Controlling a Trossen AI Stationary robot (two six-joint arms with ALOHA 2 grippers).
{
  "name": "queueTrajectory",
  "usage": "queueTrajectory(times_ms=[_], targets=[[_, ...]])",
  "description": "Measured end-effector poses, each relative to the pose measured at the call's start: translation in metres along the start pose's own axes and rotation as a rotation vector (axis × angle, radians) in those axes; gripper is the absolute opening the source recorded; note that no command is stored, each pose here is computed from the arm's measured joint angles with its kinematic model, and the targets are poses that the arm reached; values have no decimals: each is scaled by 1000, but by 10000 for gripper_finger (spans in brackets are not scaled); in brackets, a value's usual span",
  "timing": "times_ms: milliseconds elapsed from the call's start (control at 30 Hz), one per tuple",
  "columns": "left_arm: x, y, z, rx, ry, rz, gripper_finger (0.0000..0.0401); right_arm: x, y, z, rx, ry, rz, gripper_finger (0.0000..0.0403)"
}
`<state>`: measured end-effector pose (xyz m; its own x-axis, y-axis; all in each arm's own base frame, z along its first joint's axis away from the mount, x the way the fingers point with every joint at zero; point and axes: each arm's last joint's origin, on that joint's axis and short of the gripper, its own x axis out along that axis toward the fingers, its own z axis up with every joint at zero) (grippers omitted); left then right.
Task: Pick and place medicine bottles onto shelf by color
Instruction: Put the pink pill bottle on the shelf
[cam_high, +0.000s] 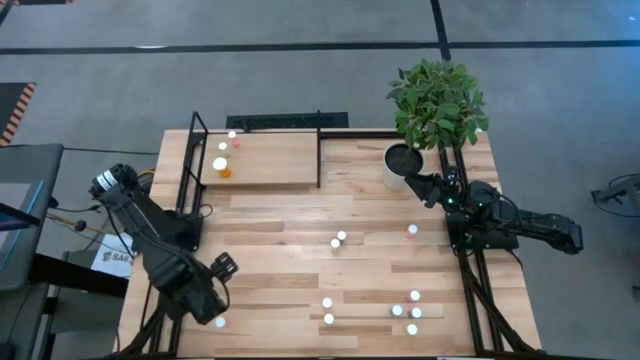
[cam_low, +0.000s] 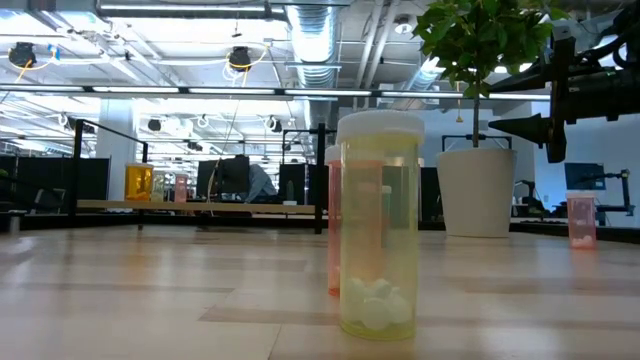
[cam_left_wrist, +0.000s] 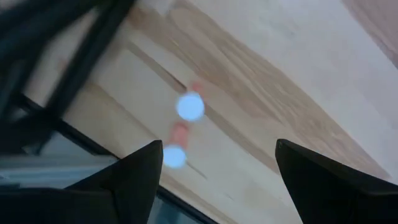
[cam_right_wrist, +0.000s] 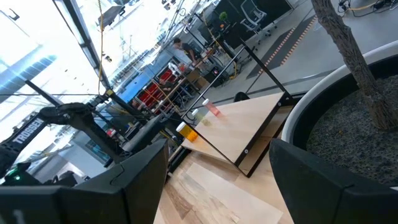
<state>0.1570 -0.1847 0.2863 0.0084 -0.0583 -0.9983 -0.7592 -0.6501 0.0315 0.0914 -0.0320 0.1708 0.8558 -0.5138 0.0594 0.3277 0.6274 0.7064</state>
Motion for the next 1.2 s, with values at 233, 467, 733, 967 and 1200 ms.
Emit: queueTrajectory(times_ms=[233,467,733,967,1200], targets=[[25,9,5,34,-40,31,298,0,0,0,0,0,0,302],[56,10,4,49,13,12,298,0,0,0,0,0,0,302],[88,9,5,51,98,-6,298,0,0,0,0,0,0,302],[103,8,7,53,139,2,298,0,0,0,0,0,0,302],[111,8,7,69,171,1,292,0,0,0,0,0,0,302]])
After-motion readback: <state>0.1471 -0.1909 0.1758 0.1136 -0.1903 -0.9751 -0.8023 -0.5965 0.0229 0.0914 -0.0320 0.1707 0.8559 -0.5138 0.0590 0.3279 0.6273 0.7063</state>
